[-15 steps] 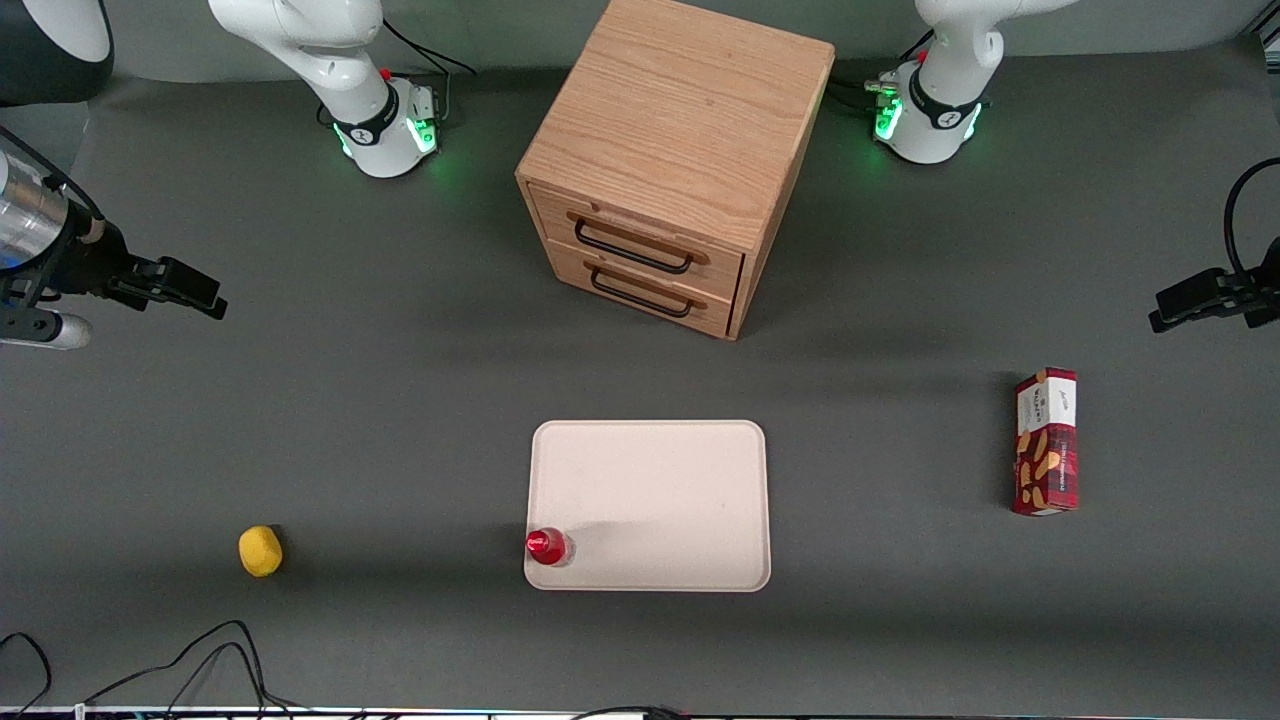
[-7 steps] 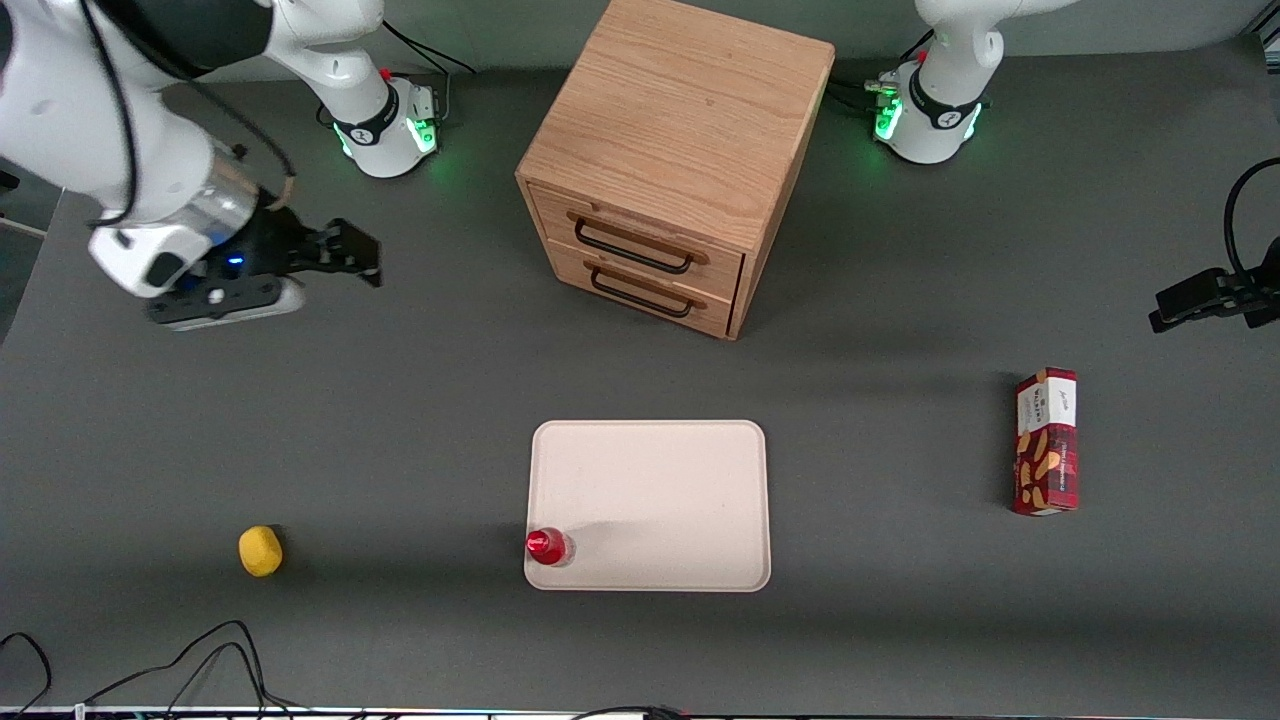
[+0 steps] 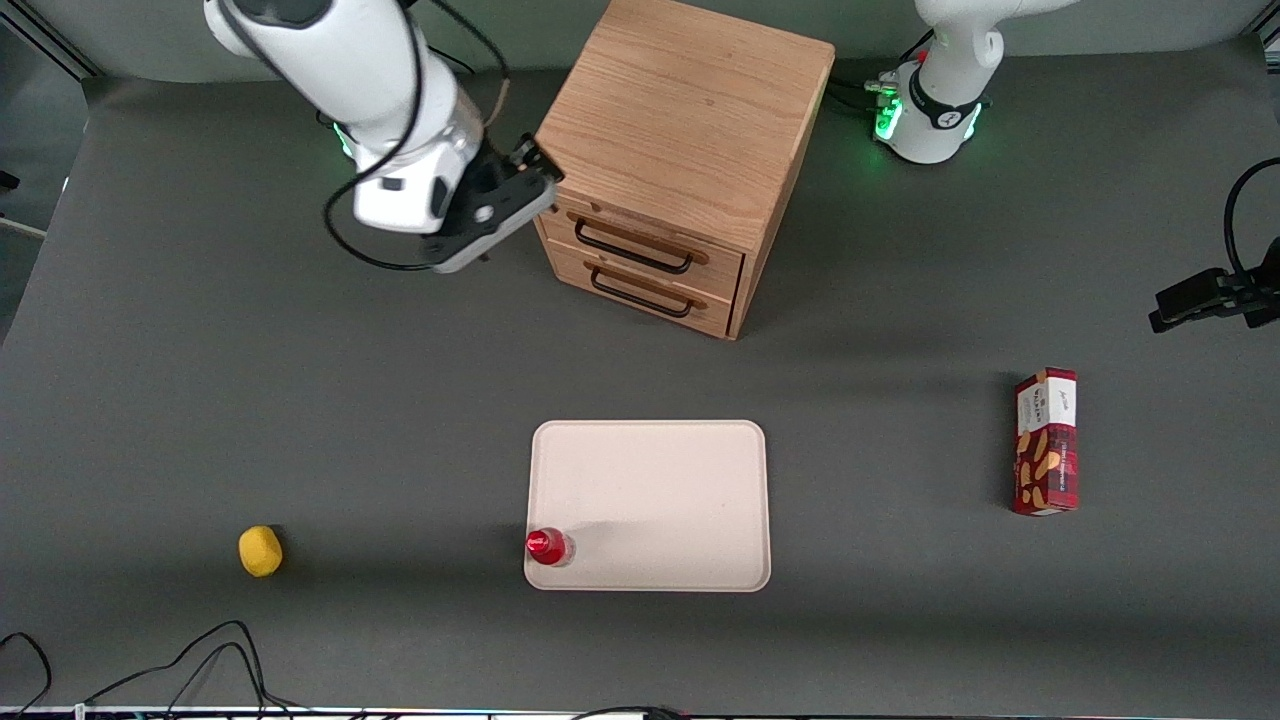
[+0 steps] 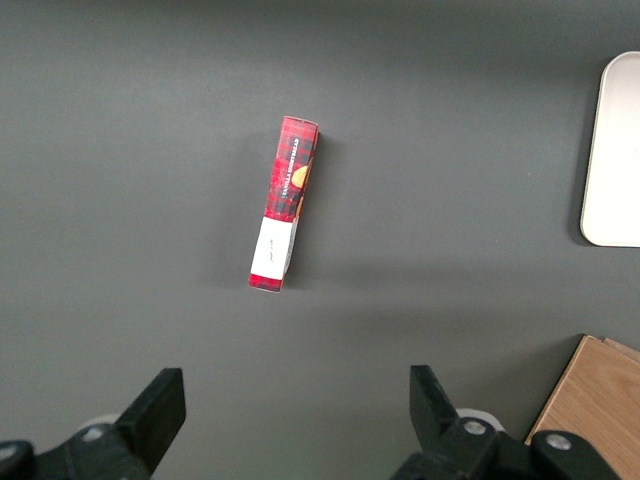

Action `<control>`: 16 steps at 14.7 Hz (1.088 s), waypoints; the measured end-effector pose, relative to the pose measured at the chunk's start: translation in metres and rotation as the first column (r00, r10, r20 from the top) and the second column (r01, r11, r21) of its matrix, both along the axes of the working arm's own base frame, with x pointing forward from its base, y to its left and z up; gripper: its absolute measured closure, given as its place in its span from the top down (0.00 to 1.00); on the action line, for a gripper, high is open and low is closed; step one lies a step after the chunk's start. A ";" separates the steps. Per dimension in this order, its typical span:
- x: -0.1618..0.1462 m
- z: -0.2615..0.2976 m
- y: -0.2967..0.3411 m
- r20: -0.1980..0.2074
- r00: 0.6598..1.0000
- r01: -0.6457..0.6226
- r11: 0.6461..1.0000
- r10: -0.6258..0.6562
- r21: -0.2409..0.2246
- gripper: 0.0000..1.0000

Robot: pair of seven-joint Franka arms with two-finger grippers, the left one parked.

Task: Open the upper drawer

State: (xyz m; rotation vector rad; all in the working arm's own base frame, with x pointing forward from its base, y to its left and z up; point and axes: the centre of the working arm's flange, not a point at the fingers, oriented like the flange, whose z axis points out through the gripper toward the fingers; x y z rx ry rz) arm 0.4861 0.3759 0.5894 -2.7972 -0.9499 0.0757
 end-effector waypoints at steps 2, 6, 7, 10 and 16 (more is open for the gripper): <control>0.005 -0.006 0.006 0.021 0.988 -0.155 0.988 0.154 0.023 1.00; 0.017 -0.025 0.013 0.043 0.952 -0.306 0.951 0.304 0.051 1.00; 0.018 -0.031 0.015 0.032 0.949 -0.314 0.948 0.313 0.058 1.00; 0.019 -0.051 0.025 -0.005 0.935 -0.351 0.931 0.353 0.097 1.00; 0.018 -0.078 0.040 -0.035 0.899 -0.429 0.895 0.436 0.123 1.00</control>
